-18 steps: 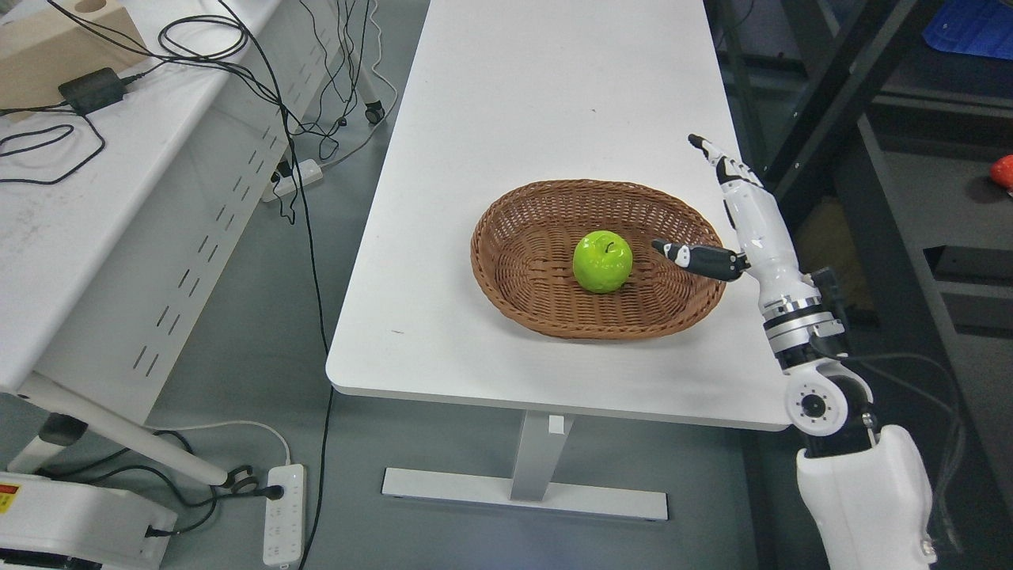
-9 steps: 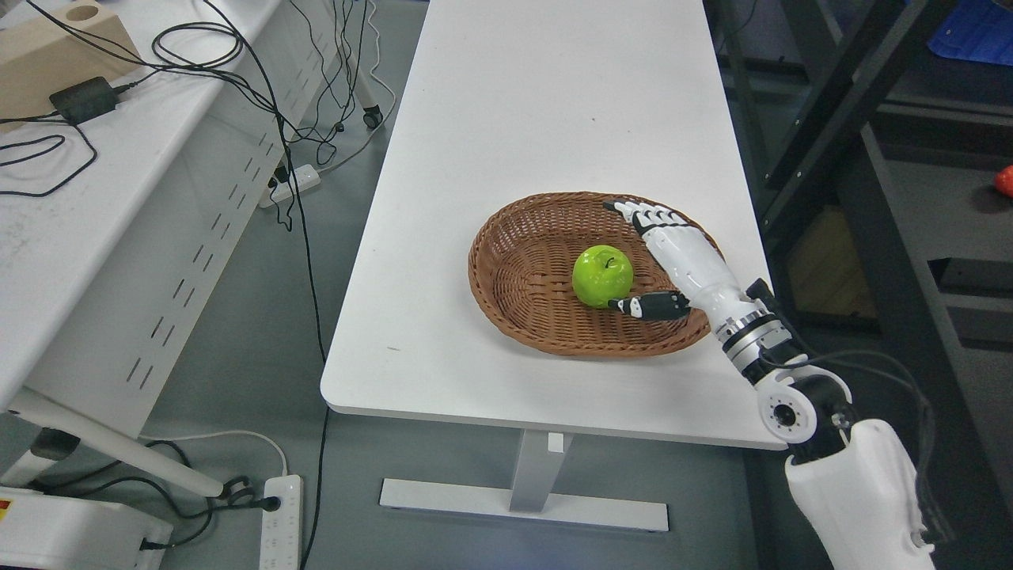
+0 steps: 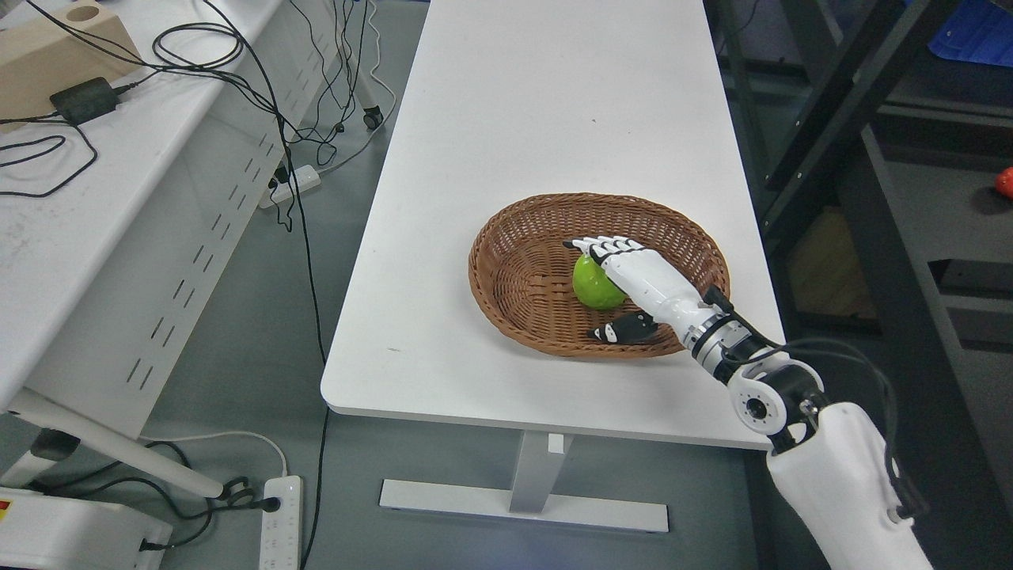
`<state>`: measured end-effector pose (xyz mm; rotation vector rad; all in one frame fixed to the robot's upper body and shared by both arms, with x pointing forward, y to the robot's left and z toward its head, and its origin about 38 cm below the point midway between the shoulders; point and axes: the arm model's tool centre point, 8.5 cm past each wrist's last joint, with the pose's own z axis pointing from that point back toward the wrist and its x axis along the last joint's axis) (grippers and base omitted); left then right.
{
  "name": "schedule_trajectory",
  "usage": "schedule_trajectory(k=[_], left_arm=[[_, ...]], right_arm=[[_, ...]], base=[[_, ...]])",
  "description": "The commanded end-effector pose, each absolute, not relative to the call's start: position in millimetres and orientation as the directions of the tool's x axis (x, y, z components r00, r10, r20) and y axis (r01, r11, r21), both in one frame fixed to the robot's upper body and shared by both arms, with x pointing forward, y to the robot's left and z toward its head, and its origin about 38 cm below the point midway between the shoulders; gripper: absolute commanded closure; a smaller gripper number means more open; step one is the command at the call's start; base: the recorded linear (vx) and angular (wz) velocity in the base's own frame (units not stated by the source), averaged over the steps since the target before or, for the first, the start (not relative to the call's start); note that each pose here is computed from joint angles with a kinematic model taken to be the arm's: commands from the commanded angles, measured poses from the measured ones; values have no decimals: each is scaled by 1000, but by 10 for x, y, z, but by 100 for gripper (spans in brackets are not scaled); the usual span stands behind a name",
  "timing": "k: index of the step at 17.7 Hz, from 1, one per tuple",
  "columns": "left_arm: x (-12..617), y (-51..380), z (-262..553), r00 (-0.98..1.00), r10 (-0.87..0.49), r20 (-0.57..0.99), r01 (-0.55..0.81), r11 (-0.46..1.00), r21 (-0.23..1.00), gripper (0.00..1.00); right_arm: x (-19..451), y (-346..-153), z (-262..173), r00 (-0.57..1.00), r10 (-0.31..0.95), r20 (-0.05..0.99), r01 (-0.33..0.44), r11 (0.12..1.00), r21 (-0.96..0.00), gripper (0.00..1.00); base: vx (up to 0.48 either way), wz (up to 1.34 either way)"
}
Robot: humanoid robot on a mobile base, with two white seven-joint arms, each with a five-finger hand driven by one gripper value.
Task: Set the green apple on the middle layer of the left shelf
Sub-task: 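Close the right hand fingers around the green apple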
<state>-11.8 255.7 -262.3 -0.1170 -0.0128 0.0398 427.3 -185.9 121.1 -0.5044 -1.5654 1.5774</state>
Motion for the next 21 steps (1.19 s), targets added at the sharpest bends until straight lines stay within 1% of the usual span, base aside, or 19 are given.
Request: schedule_trajectory(k=[1,3,7,10,15,17,19,20,21], left_arm=[[-117,2669,-2614,999,39,12,-38,994,-100,0],[-117,2669,-2614,999,39,12,-38,994,-100,0],[-117,2669,-2614,999,39,12,-38,994,-100,0],[-117,2669,-2614,999,39,12,-38,994,-100,0],[-117,2669,-2614,999,39,12,-38,994,-100,0],[-117,2669,-2614,999,39,12,-38,994,-100,0],[-117,2669,-2614,999,39,12,-38,994,-100,0],[-117,2669,-2614,999,39,12,-38,994,-100,0],[-117,2669,-2614,999,39,12,-38,994,-100,0]], right_arm=[[4448,-1802,1141,-573,784,241,-301,72,-951,0],[4509,-1778,1164,-570,785,242,-300,76,-951,0],[4541,-1798,1069,-557,795,239,-323,57,-945,0],[4602,-1852,1044,-542,807,235,-331,52,-942,0],[4633,-1861,993,-533,812,237,-345,47,-938,0],[4625,-1854,981,-536,811,233,-345,41,-938,2],[4627,-1863,979,-538,815,218,-338,28,-941,11],[4630,-1869,980,-538,817,206,-332,19,-943,18],[4636,-1872,990,-538,818,205,-330,20,-944,31]], base=[[0,0],[0,0],[0,0],[0,0],[0,0],[0,0],[0,0],[0,0],[0,0]])
